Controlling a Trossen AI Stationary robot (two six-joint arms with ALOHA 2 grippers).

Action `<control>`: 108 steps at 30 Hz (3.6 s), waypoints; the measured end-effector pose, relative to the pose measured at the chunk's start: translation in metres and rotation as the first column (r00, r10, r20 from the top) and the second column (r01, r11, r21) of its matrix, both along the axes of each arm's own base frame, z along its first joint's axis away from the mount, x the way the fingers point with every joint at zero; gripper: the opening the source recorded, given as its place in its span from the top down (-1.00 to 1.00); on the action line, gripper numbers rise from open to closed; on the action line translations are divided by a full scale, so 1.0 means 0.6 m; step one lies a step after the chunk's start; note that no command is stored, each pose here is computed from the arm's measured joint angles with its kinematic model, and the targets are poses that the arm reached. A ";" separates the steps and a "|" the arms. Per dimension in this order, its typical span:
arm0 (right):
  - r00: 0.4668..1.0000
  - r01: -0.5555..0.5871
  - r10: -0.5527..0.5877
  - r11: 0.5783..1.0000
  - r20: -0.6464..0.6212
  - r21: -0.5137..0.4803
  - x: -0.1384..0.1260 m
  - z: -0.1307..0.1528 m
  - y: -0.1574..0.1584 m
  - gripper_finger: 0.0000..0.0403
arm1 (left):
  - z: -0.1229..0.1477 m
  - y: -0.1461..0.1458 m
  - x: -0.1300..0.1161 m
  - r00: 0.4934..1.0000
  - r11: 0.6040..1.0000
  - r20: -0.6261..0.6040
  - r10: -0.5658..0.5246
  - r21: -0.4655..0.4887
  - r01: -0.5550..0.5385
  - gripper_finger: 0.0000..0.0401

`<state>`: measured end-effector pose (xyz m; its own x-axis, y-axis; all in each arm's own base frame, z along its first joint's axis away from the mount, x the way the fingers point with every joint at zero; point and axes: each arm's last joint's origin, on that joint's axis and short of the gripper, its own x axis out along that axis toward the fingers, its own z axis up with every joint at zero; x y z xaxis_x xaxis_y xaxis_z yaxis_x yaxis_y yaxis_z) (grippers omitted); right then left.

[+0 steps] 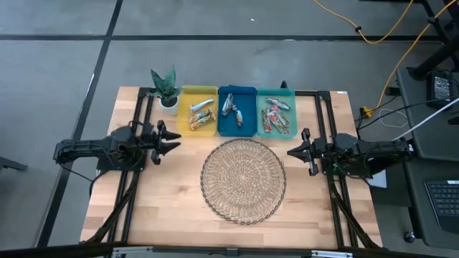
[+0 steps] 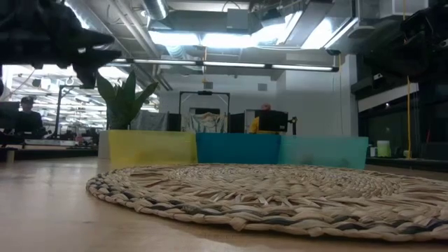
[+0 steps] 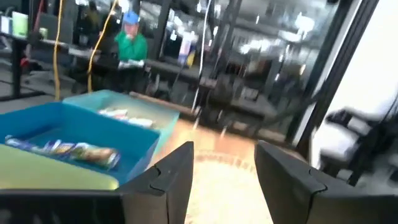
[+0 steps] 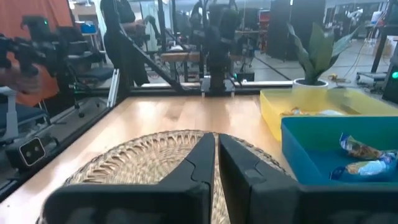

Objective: Pick and place Granola Bars by type
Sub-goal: Return to Home Position

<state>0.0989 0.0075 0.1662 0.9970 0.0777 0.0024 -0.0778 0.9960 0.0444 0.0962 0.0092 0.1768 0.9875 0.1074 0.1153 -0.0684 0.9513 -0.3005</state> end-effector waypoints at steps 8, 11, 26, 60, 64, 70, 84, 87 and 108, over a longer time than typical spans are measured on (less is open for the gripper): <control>1.000 0.000 0.000 1.000 -0.003 0.000 0.000 0.000 0.000 0.87 | -0.019 0.001 0.004 0.990 0.988 -0.137 0.040 0.154 -0.018 0.19; 1.000 0.000 0.000 1.000 -0.002 0.000 0.000 0.000 0.000 0.87 | -0.022 0.001 0.006 0.986 0.983 -0.163 0.037 0.182 -0.007 0.19; 1.000 0.000 0.000 1.000 -0.002 0.000 0.000 0.000 0.000 0.87 | -0.023 0.001 0.007 0.983 0.966 -0.175 0.054 0.257 -0.007 0.19; 1.000 0.000 0.000 1.000 -0.003 0.000 0.000 -0.001 0.000 0.87 | -0.023 0.001 0.007 0.983 0.966 -0.175 0.054 0.257 -0.007 0.19; 1.000 0.000 0.000 1.000 -0.002 0.000 0.000 0.000 0.000 0.87 | -0.023 0.001 0.007 0.983 0.966 -0.175 0.054 0.257 -0.007 0.19; 1.000 0.000 0.000 1.000 -0.002 0.000 0.000 0.000 0.000 0.87 | -0.023 0.001 0.007 0.983 0.966 -0.175 0.054 0.257 -0.007 0.19; 1.000 0.000 0.000 1.000 -0.003 0.000 0.000 0.000 0.000 0.87 | -0.023 0.001 0.007 0.983 0.966 -0.175 0.053 0.257 -0.007 0.19; 1.000 0.000 0.000 1.000 -0.003 0.000 0.000 0.000 0.000 0.87 | -0.023 0.001 0.007 0.983 0.966 -0.175 0.053 0.257 -0.006 0.19; 1.000 0.000 0.000 1.000 -0.003 0.000 0.000 -0.001 0.000 0.87 | -0.023 0.001 0.007 0.983 0.966 -0.175 0.053 0.257 -0.007 0.19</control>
<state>0.0990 0.0075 0.1658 0.9970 0.0777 -0.0006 -0.0776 0.9960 0.0444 0.1005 0.0100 0.1633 0.9912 0.1274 -0.0353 -0.1284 0.9913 -0.0289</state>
